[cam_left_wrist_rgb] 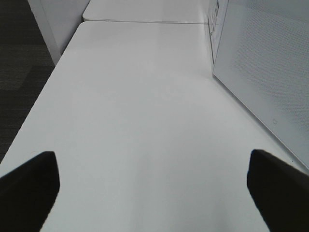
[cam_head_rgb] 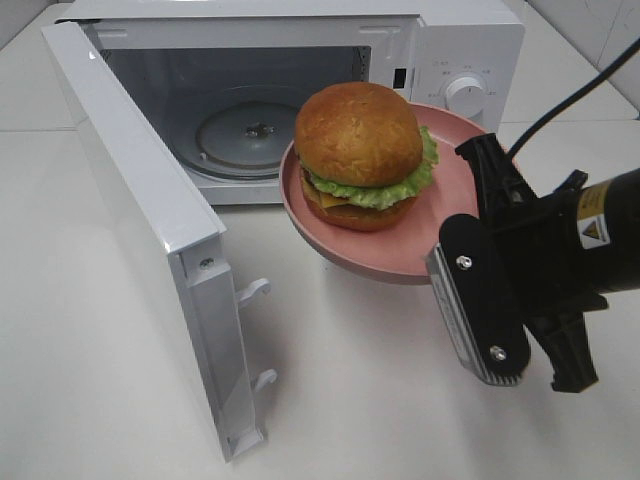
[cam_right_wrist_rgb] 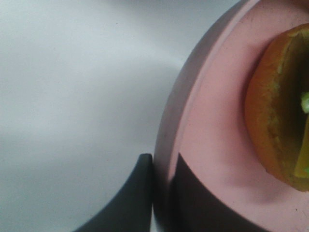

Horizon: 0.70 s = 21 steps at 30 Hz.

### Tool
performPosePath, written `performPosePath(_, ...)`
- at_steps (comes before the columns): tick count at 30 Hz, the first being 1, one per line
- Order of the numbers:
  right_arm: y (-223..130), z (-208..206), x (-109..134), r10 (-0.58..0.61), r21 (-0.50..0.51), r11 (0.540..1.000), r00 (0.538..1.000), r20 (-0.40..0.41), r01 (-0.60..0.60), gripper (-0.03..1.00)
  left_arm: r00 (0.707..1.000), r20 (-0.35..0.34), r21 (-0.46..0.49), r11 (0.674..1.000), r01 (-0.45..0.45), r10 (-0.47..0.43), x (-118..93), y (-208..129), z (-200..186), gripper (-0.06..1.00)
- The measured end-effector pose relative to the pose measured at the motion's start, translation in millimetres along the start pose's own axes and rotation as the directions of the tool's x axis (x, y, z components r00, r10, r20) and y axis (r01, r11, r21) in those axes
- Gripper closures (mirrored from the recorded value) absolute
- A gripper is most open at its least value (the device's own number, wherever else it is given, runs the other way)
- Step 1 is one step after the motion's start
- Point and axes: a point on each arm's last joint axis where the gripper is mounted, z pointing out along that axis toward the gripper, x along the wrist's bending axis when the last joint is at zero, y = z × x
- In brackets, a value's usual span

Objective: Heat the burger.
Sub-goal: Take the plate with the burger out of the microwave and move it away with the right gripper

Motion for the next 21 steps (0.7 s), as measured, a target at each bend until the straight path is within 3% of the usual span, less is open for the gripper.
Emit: performPosePath(21,-17,-74,47,0.090,0.045,0.995,0.996,-0.010,-0.089,0.91,1.000,0.000,0.000,1.000,0.000,0.000,0,0,0,-0.03)
